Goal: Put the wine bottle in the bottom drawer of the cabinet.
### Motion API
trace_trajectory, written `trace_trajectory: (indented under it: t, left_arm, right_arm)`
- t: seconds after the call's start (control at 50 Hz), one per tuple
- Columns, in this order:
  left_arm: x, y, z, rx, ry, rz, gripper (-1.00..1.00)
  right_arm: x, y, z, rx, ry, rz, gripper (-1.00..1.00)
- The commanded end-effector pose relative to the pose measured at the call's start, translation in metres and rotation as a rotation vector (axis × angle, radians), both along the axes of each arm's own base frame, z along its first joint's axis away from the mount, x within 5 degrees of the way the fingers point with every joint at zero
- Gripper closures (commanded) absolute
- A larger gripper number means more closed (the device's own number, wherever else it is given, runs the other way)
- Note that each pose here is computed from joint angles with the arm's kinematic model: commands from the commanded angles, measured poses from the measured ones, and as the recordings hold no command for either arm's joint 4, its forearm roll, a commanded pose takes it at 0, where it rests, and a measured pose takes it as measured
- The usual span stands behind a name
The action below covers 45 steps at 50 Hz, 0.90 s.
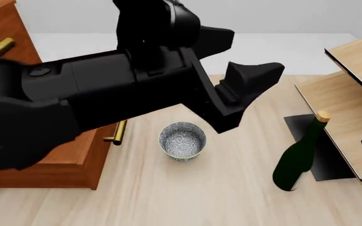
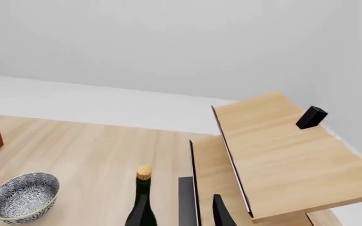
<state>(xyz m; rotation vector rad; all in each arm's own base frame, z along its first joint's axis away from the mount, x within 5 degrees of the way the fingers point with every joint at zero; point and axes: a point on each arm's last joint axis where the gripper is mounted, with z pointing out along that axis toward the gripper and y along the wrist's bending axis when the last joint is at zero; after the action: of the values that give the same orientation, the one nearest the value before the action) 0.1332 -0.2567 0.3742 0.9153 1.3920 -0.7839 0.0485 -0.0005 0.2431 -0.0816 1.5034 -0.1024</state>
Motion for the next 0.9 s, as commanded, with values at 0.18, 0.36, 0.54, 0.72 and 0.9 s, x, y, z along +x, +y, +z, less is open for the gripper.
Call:
trace_trajectory:
  t: [0.18,0.36,0.54,0.72,0.9]
  left_arm:
    - [-0.007,-0.056,-0.01,0.064,-0.06,-0.099,-1.0]
    - [-0.005,-0.08,-0.023,0.116,-0.049,-0.122,-1.0]
    - [-0.005,-0.098,-0.036,0.149,-0.042,-0.14,-1.0]
    - [0.005,-0.112,-0.047,0.17,-0.04,-0.132,-1.0]
    - [0.02,-0.121,-0.054,0.191,-0.043,-0.107,-1.0]
  right_arm:
    - [0.0,0.0,-0.001,-0.004,0.005,-0.007,-1.0]
    - [0.001,-0.001,-0.002,-0.006,0.009,-0.011,-1.0]
    - [0.001,-0.001,-0.005,-0.006,0.014,-0.011,-1.0]
    - [0.002,-0.001,-0.006,-0.002,0.018,-0.015,-1.0]
    - [0.002,-0.001,-0.009,0.0,0.024,-0.018,-1.0]
